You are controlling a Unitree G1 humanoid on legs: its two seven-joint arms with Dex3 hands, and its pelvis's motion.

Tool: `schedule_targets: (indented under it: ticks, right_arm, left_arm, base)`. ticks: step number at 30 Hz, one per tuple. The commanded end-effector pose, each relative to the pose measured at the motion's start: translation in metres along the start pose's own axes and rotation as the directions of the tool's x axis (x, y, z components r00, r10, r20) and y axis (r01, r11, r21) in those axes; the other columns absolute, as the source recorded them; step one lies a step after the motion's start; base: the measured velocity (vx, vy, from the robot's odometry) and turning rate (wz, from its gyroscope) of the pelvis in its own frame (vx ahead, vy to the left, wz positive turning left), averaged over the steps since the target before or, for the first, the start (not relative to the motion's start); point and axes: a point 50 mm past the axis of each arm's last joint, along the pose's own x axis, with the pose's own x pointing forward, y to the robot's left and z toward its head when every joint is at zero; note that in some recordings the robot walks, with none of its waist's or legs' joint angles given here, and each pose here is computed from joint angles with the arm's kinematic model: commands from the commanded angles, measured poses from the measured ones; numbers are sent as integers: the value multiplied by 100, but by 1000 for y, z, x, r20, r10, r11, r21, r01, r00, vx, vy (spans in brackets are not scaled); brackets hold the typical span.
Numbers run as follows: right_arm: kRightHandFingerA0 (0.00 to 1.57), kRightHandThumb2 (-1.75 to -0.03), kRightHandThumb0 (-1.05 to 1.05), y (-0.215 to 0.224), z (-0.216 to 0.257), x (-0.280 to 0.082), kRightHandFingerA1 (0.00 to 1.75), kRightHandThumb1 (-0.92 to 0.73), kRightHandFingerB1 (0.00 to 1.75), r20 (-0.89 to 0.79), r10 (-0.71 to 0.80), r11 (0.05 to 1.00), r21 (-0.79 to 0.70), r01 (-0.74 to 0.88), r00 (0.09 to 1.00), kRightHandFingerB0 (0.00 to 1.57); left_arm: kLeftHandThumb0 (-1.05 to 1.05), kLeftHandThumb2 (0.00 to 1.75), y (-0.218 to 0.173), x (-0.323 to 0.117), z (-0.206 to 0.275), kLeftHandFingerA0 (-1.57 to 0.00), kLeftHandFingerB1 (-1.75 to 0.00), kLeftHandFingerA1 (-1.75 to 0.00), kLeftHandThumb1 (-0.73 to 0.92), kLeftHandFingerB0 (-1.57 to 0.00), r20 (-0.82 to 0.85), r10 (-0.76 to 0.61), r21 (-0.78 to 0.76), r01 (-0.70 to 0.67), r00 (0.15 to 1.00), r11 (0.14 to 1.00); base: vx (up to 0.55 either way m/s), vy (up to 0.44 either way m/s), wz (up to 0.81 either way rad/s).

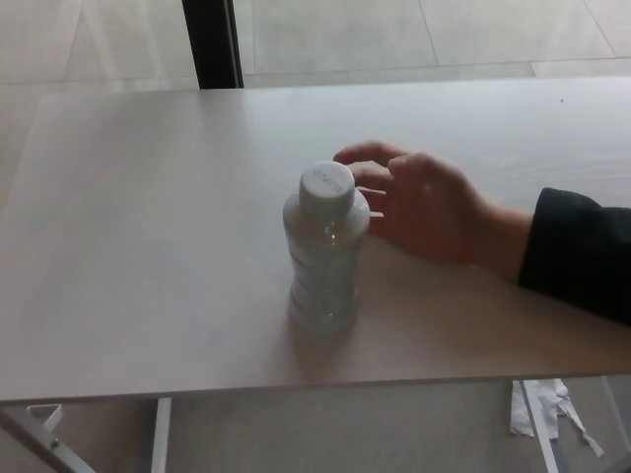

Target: Pick up a bottle and hand it

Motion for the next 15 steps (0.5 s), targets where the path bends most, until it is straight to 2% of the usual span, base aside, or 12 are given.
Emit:
schedule_targets:
  ticks: [1,2,4,5,6,7,8,9,11,13,14,15]
  right_arm:
    - [72,-57,-49,-15,31,-1,55,-54,34,156,-3,993,120,-16,988,42]
    - [66,-80,-54,-15,32,-1,64,-42,47,158,0,992,123,-19,987,34]
    - [65,-80,-58,-15,33,0,63,-43,47,159,2,992,125,-22,987,35]
    - [79,-57,-52,-15,34,-1,63,-53,35,153,0,993,115,-17,988,42]
    - [75,-57,-52,-14,34,0,59,-53,35,152,-3,993,119,-15,988,43]
    - [59,-82,-58,-15,34,1,62,-43,48,162,5,992,120,-25,987,34]
    - [59,-82,-58,-15,34,1,62,-43,48,163,7,992,120,-26,987,34]
    - [67,-57,-52,-14,33,1,52,-53,35,162,5,993,119,-25,987,42]
    - [67,-57,-51,-14,33,2,50,-53,34,158,11,992,122,-30,987,41]
    - [68,-57,-51,-14,33,2,50,-53,35,152,5,991,129,-25,988,42]
    - [65,-79,-61,-14,32,2,61,-44,47,150,3,991,133,-24,989,36]
    - [63,-79,-57,-14,30,1,61,-42,48,140,-2,991,133,-17,990,36]
  left_arm:
    - [-81,72,29,28,88,-80,-49,-65,26,-60,-17,-83,183,85,996,979]
    - [-80,71,25,28,90,-79,-46,-63,27,-62,-11,-97,172,97,995,980]
    - [-82,72,10,30,97,-80,-45,-61,28,-61,15,-142,162,138,990,977]
    - [-69,72,-11,30,103,-68,-47,-56,32,-52,25,-225,131,220,974,967]
    - [-66,71,-25,29,105,-63,-47,-54,32,-47,33,-266,125,260,963,958]
    - [-67,72,-53,23,105,-57,-46,-53,34,-42,37,-353,146,345,935,927]
    - [-67,72,-56,22,105,-57,-46,-53,34,-42,36,-362,148,353,931,924]
    - [-68,72,-67,20,105,-56,-46,-54,34,-39,30,-395,153,386,918,910]
    - [-64,73,-107,5,103,-51,-47,-56,34,-36,15,-527,190,515,850,836]
    - [-65,73,-127,-5,103,-47,-46,-55,35,-34,-1,-593,213,579,805,787]
    - [-65,73,-136,-9,103,-46,-46,-57,35,-34,-7,-621,220,606,784,764]
    - [-66,74,-148,-15,103,-43,-46,-60,35,-33,-8,-665,210,651,747,729]
  base:
    - [0,0,0]
    - [0,0,0]
    - [0,0,0]
    - [0,0,0]
    - [0,0,0]
    - [0,0,0]
    - [0,0,0]
    - [0,0,0]
    - [0,0,0]
    - [0,0,0]
    - [0,0,0]
    - [0,0,0]
